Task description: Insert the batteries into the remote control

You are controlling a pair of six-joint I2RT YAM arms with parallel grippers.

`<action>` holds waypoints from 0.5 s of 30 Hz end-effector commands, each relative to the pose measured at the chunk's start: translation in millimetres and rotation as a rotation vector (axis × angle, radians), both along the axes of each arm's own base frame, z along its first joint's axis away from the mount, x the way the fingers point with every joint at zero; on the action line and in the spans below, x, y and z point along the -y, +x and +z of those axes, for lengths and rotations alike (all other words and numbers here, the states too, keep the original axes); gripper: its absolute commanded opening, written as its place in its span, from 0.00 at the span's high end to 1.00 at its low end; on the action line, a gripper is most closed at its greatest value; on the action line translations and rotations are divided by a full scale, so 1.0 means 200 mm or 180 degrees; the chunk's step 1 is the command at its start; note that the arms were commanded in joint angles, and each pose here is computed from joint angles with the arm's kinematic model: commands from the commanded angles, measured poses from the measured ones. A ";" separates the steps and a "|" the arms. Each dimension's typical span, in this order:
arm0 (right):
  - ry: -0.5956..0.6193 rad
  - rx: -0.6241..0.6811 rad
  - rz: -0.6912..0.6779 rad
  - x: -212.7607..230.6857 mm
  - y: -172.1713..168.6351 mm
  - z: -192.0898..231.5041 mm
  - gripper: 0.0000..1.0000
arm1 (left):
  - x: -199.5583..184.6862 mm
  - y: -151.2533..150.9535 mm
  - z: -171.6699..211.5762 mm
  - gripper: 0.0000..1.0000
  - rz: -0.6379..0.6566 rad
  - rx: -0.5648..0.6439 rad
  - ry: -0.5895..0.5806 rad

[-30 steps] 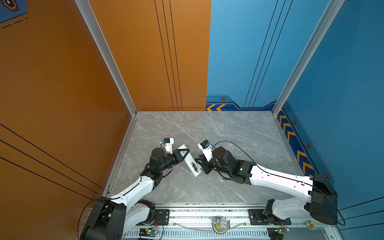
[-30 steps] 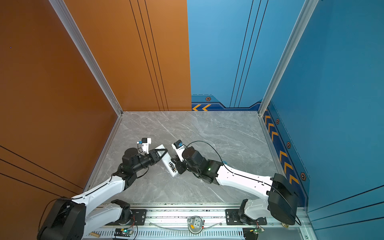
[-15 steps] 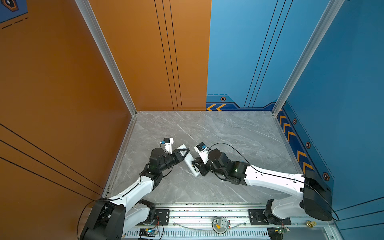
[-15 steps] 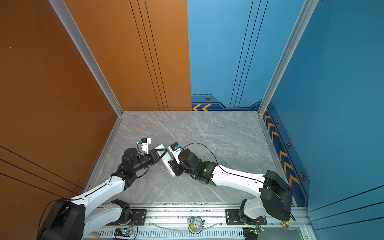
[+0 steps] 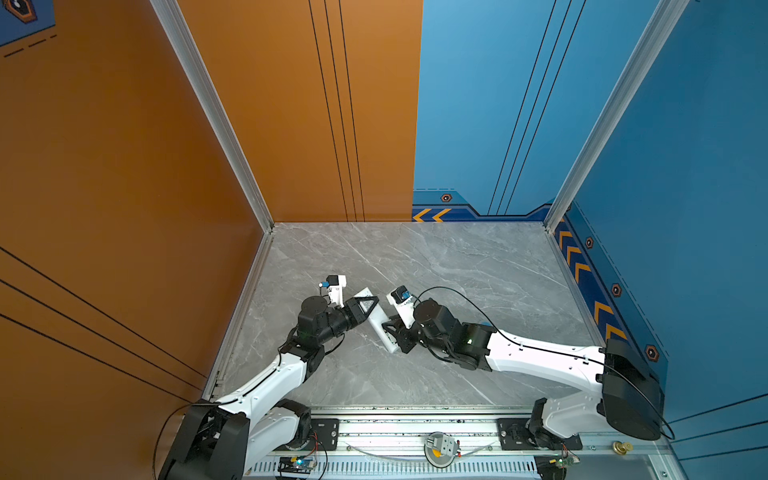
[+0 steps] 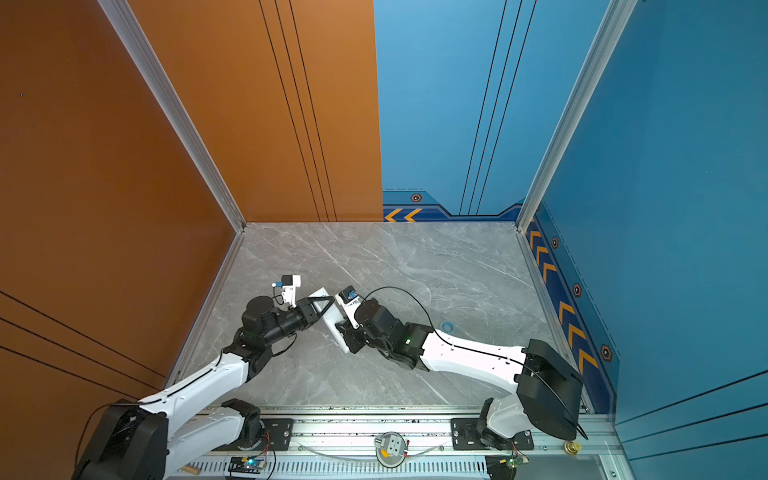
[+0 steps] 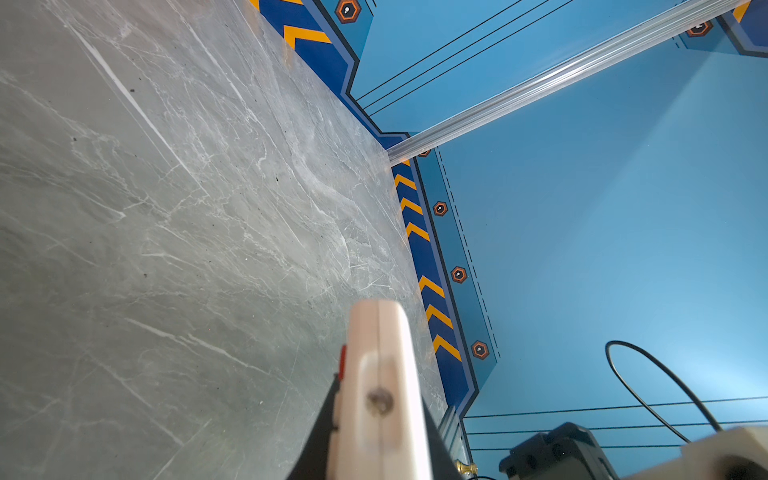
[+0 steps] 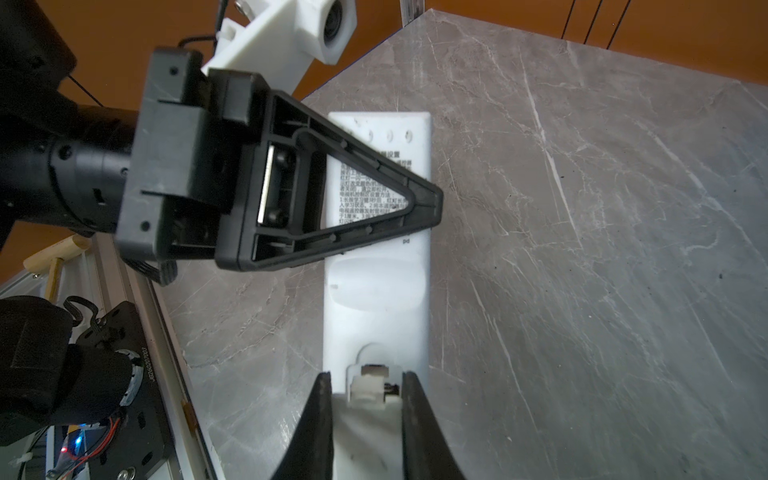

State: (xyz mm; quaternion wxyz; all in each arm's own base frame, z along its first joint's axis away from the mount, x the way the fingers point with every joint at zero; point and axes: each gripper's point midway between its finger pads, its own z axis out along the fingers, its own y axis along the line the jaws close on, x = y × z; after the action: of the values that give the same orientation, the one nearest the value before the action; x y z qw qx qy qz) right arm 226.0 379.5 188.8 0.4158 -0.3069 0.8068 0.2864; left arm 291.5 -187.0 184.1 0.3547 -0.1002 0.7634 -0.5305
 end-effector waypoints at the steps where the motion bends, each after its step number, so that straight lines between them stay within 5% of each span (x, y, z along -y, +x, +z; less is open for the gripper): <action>1: 0.0027 -0.0016 -0.0042 -0.01 0.00 -0.02 0.81 | -0.01 0.02 0.11 1.00 0.0048 0.0159 -0.0081; 15: -0.0043 -0.0039 -0.0045 -0.01 -0.01 -0.05 0.81 | -0.02 0.03 0.11 1.00 0.0064 0.0158 -0.0081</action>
State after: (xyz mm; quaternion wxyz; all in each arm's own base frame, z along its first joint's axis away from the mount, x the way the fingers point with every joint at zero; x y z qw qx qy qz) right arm 226.6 382.0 187.4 0.4167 -0.3058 0.8061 0.2881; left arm 292.7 -185.0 184.1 0.3545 -0.1055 0.7628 -0.5304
